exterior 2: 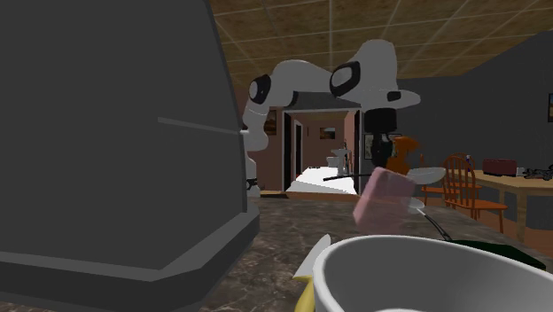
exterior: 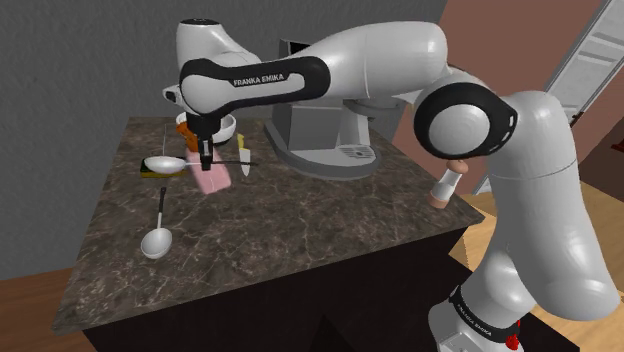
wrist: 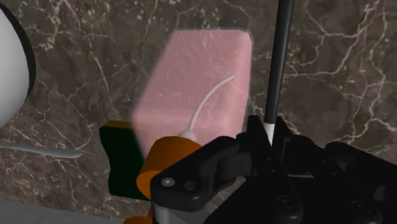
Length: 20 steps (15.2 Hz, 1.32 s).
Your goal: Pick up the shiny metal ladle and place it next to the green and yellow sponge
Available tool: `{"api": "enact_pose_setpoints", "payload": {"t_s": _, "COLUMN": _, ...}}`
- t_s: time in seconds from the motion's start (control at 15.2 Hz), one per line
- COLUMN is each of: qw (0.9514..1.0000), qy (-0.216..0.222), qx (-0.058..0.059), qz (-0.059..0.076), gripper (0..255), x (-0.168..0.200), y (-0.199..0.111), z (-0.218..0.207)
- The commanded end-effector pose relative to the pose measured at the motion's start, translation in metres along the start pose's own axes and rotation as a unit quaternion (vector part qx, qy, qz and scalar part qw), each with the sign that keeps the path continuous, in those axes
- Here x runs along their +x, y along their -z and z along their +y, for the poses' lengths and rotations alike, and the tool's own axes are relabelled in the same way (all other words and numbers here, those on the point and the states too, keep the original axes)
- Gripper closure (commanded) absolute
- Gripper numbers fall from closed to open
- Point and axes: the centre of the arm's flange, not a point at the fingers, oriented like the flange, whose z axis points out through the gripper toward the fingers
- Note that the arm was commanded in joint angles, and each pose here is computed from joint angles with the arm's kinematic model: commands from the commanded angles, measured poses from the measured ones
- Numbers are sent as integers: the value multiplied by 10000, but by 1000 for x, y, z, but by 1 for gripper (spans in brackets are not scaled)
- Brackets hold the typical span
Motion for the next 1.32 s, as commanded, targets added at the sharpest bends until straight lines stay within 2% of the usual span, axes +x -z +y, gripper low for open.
{"api": "enact_pose_setpoints", "payload": {"t_s": 0.0, "qw": 10000, "qy": -3, "qx": 2, "qz": -1, "gripper": 255, "x": 27, "y": 0, "z": 4}}
{"api": "enact_pose_setpoints", "payload": {"t_s": 0.13, "qw": 10000, "qy": -3, "qx": 2, "qz": -1, "gripper": 255, "x": 48, "y": -1, "z": 8}}
{"api": "enact_pose_setpoints", "payload": {"t_s": 1.25, "qw": 10000, "qy": -3, "qx": 2, "qz": -1, "gripper": 255, "x": 46, "y": -90, "z": -2}}
